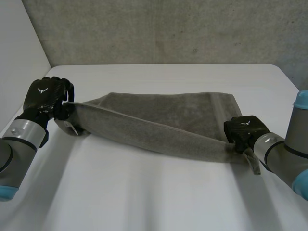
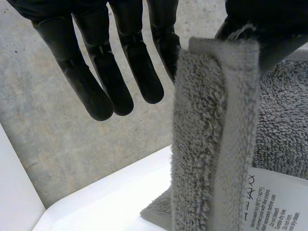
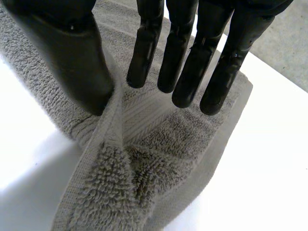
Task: Fold the towel.
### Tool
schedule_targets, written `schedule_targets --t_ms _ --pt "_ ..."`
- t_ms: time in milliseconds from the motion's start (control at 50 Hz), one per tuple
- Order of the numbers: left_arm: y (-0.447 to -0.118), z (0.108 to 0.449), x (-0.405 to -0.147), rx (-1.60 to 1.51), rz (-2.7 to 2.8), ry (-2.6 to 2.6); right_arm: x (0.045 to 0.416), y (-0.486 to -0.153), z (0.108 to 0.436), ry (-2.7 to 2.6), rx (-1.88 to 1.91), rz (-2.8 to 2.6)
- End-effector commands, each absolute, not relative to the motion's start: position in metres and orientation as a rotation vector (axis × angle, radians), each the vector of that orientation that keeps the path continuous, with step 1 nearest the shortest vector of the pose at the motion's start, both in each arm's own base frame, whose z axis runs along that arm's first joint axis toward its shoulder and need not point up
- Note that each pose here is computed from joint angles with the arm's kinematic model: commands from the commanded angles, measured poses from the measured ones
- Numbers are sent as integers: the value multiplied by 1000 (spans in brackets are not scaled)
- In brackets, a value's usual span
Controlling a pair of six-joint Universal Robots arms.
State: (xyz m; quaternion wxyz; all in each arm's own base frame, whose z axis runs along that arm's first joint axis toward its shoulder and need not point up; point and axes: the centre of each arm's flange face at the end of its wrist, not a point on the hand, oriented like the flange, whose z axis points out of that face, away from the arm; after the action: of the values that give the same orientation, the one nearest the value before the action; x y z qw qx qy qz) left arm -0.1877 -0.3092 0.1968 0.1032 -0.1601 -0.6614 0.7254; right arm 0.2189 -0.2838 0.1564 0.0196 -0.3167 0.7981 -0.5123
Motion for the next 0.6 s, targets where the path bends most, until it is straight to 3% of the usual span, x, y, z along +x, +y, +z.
schedule_targets --t_ms 20,400,460,500,600 --pt "-307 196 -188 -475 2134 -1955 203 -283 156 2557 -964 -1488" --pt "-305 197 -188 -474 2133 -1957 187 -288 147 2586 -917 -1482" --pt "-303 195 -188 -475 2112 -1977 182 -293 165 2565 -922 -1571" --pt "-298 195 -188 -479 2083 -2000 177 -290 204 2497 -956 -1761" --pt "-283 205 -186 -491 2065 -2025 172 -281 249 2384 -1032 -1972"
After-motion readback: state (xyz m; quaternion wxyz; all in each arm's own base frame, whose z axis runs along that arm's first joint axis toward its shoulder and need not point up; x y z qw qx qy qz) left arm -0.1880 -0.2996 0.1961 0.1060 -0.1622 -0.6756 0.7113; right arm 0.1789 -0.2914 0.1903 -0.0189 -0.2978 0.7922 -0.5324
